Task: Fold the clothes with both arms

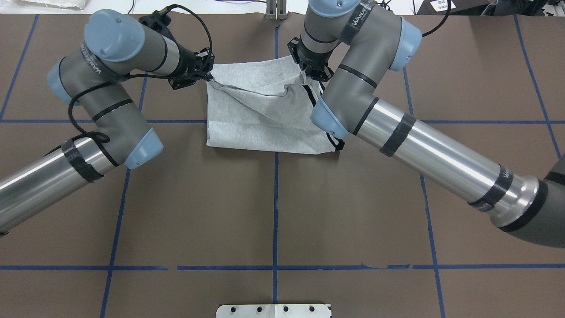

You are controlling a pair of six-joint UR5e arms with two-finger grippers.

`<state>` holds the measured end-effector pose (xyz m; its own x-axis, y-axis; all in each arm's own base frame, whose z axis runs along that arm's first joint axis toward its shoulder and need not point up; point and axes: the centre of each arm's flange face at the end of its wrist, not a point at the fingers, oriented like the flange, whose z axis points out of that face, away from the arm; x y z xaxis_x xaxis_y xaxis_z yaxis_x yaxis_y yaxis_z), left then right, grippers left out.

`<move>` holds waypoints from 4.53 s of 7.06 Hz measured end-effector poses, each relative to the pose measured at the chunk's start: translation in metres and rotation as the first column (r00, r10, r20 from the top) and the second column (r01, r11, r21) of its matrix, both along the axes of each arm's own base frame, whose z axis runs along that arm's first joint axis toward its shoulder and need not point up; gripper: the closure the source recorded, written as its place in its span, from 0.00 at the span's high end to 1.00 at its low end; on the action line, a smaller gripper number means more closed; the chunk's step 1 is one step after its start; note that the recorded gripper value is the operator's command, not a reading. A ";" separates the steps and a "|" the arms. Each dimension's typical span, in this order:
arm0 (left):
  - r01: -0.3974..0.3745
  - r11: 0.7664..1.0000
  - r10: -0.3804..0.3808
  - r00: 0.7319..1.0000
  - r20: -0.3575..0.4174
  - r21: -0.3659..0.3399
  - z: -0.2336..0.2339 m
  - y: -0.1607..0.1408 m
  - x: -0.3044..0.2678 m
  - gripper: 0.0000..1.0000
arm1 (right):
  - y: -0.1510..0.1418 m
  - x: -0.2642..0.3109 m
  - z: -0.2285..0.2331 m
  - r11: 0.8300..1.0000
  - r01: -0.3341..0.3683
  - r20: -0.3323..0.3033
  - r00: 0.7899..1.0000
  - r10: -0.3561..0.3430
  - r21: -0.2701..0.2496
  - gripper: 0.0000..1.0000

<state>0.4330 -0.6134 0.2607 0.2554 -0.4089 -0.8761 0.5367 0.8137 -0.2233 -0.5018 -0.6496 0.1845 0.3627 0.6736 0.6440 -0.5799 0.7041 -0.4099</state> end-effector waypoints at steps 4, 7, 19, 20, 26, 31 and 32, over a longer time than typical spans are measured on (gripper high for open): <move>0.035 0.998 -0.036 0.999 0.015 0.054 0.026 -0.067 0.021 0.57 | -0.060 -0.011 0.026 0.998 0.005 -0.009 1.000 -0.005 0.055 0.99; 0.063 0.991 -0.073 0.993 0.087 0.119 0.046 -0.103 0.003 0.62 | -0.099 0.006 0.036 0.985 0.051 -0.042 0.998 -0.045 0.163 1.00; -0.199 0.925 0.175 0.979 0.101 0.323 -0.070 -0.034 0.148 0.00 | -0.100 0.114 0.119 0.931 0.188 -0.098 0.981 -0.165 0.314 1.00; -0.190 0.918 0.165 0.981 0.102 0.349 -0.080 -0.036 0.169 0.00 | -0.098 0.118 0.125 0.931 0.187 -0.100 0.982 -0.163 0.312 1.00; -0.048 0.903 -0.019 0.988 0.151 0.428 -0.042 -0.099 0.153 0.00 | -0.081 0.120 0.179 0.942 0.205 -0.125 0.976 -0.177 0.265 1.00; 0.040 0.891 -0.116 0.983 0.141 0.452 -0.041 -0.153 0.083 0.00 | -0.060 0.113 0.150 0.935 0.206 -0.098 0.978 -0.185 0.289 1.00; 0.027 0.889 -0.093 0.988 0.123 0.458 -0.052 -0.160 0.065 0.00 | -0.049 0.100 0.130 0.930 0.211 -0.085 0.977 -0.194 0.300 1.00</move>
